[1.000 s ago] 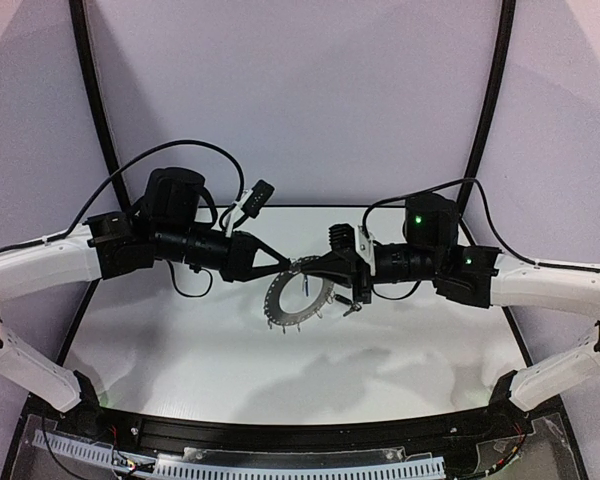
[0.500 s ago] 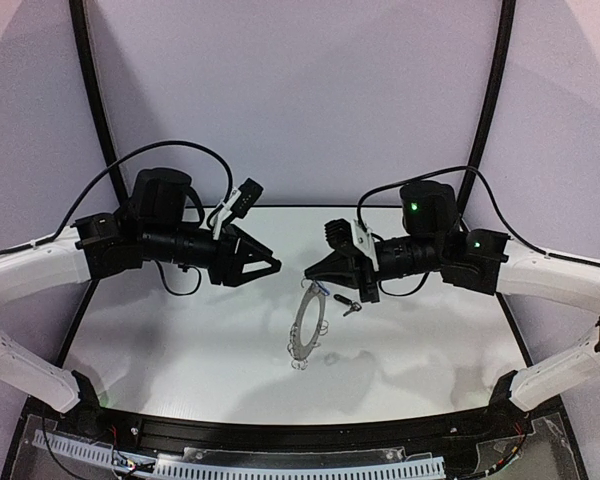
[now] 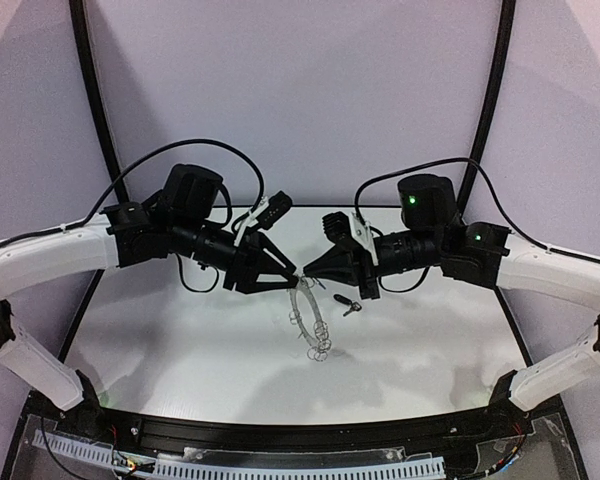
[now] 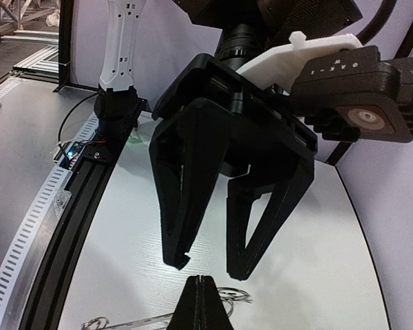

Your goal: Put the keys on the keyring

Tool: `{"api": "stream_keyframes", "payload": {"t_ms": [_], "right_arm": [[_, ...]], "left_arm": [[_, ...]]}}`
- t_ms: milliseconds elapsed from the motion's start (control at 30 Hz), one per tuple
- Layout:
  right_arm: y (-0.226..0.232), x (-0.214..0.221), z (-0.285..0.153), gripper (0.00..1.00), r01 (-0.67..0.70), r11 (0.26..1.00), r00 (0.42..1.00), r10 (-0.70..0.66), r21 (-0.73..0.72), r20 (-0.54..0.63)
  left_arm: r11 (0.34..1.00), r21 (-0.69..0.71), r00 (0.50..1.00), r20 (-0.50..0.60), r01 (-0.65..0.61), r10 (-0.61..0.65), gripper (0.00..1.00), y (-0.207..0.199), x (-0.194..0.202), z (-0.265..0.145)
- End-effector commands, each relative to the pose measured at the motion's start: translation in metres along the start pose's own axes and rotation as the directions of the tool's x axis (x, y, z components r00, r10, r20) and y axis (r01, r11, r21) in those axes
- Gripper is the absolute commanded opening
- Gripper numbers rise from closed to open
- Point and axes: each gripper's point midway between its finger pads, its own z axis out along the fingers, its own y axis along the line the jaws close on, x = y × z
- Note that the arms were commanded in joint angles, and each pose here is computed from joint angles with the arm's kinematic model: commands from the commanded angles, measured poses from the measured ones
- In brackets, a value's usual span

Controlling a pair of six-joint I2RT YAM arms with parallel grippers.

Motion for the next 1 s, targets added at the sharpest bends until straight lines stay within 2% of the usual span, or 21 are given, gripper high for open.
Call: {"api": "stream_keyframes", "payload": {"t_ms": [0, 133, 400, 467, 567, 700, 967], "right_arm": [[-0.006, -0.024, 0.000, 0.00, 0.018, 1.000, 0.998, -0.019, 0.007, 0.064], [-0.005, -0.027, 0.000, 0.00, 0.017, 1.000, 0.997, -0.017, -0.003, 0.080], [-0.008, -0.028, 0.004, 0.00, 0.003, 1.000, 0.996, -0.003, 0.001, 0.092], [-0.009, -0.026, 0.005, 0.00, -0.005, 1.000, 0.996, 0.004, 0.003, 0.085], [-0.010, -0.025, 0.005, 0.00, -0.007, 1.000, 0.997, 0.006, 0.013, 0.075], [-0.012, -0.018, 0.001, 0.00, -0.001, 0.999, 0.999, -0.001, 0.046, 0.049], [-0.002, -0.004, -0.010, 0.00, 0.027, 0.997, 1.000, -0.028, 0.071, 0.012]], "left_arm": [[0.999, 0.045, 1.000, 0.008, -0.019, 0.019, 0.39, -0.006, -0.009, 0.001], [0.998, 0.055, 1.000, 0.019, -0.013, 0.012, 0.32, -0.005, -0.011, 0.004], [0.998, 0.060, 1.000, -0.017, -0.014, 0.015, 0.27, -0.001, -0.008, 0.011], [0.997, 0.080, 1.000, -0.017, -0.013, 0.015, 0.08, -0.002, -0.011, 0.014], [0.995, 0.094, 1.000, -0.011, -0.021, 0.022, 0.01, -0.005, -0.011, 0.013], [0.998, 0.041, 0.998, 0.041, -0.051, 0.049, 0.01, -0.003, -0.017, 0.004], [0.996, -0.090, 0.980, 0.194, -0.027, 0.044, 0.01, 0.000, -0.030, -0.021]]}}
